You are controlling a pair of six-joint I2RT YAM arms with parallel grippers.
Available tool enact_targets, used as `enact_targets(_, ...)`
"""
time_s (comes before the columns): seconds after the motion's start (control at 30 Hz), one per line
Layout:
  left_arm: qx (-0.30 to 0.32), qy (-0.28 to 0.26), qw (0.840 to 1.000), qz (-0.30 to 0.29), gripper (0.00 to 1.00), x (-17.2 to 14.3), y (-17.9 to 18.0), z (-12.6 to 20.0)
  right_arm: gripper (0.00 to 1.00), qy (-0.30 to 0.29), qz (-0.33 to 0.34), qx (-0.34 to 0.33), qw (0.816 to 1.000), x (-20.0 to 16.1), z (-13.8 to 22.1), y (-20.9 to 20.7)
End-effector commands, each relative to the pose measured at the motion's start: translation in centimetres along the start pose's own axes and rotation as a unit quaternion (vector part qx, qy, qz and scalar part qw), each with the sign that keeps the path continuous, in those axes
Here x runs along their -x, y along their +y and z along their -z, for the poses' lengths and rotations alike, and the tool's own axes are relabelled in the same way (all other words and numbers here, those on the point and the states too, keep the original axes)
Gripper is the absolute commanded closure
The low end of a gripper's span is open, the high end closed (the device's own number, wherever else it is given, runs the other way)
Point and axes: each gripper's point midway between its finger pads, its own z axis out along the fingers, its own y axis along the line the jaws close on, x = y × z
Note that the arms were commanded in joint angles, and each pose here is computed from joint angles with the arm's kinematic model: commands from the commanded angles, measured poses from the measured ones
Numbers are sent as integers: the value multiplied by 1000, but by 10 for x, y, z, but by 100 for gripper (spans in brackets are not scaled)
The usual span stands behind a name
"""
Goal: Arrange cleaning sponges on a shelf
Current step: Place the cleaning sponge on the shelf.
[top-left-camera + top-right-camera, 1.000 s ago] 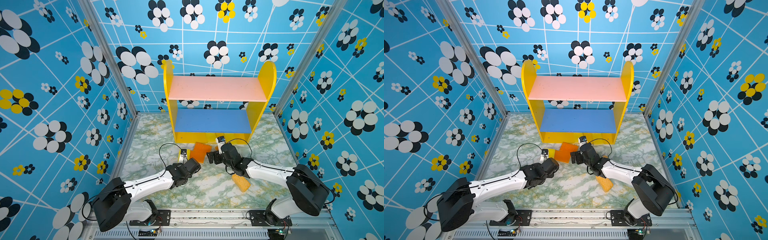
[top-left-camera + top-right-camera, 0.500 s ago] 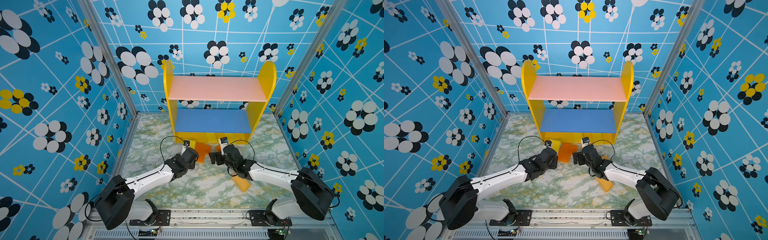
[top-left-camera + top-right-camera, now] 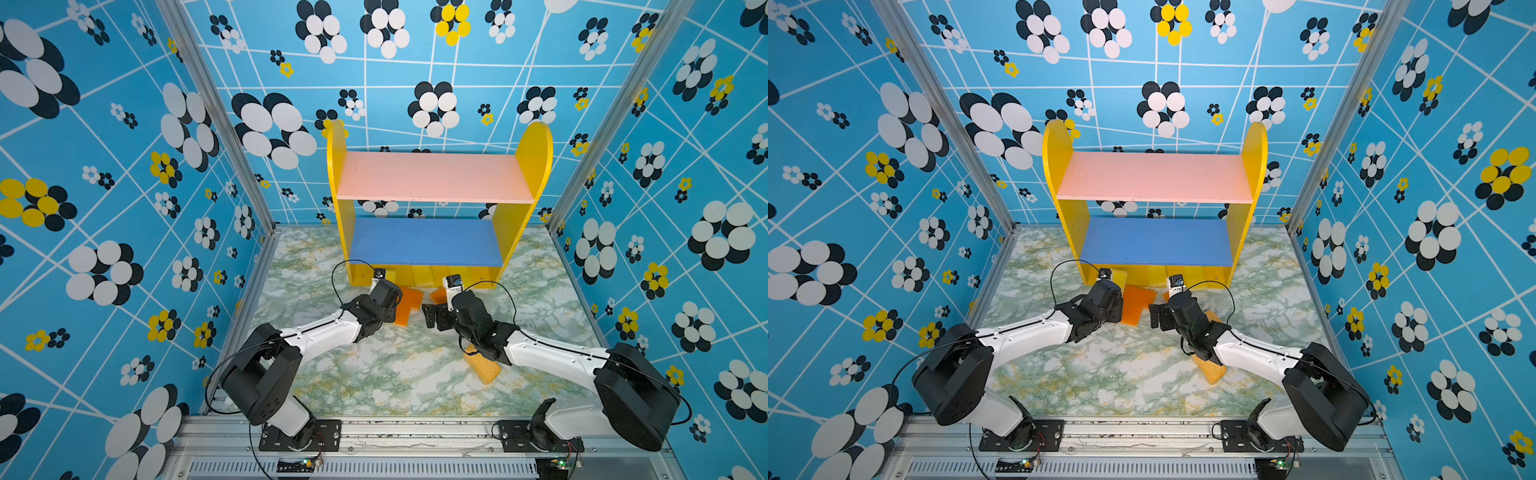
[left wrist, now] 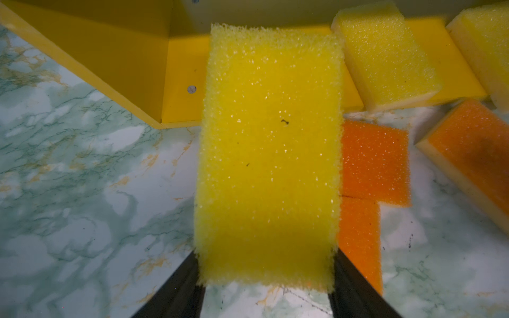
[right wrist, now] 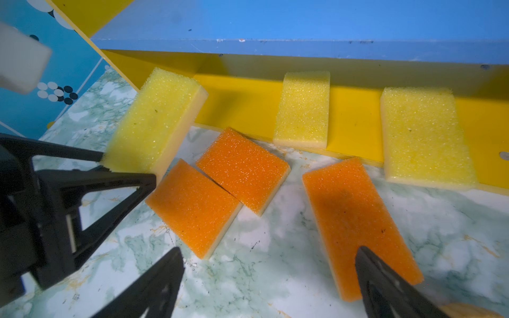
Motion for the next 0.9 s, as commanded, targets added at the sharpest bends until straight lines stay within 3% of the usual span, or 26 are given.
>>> enact_targets(0.0, -4, -17, 1000, 8, 33, 15, -3, -8, 1, -1, -1, -14, 1000, -2, 4, -8)
enact_targets(0.87, 13, -33, 999, 14, 34, 33, 0, -55, 1, 10, -3, -25, 1000, -8, 4, -13)
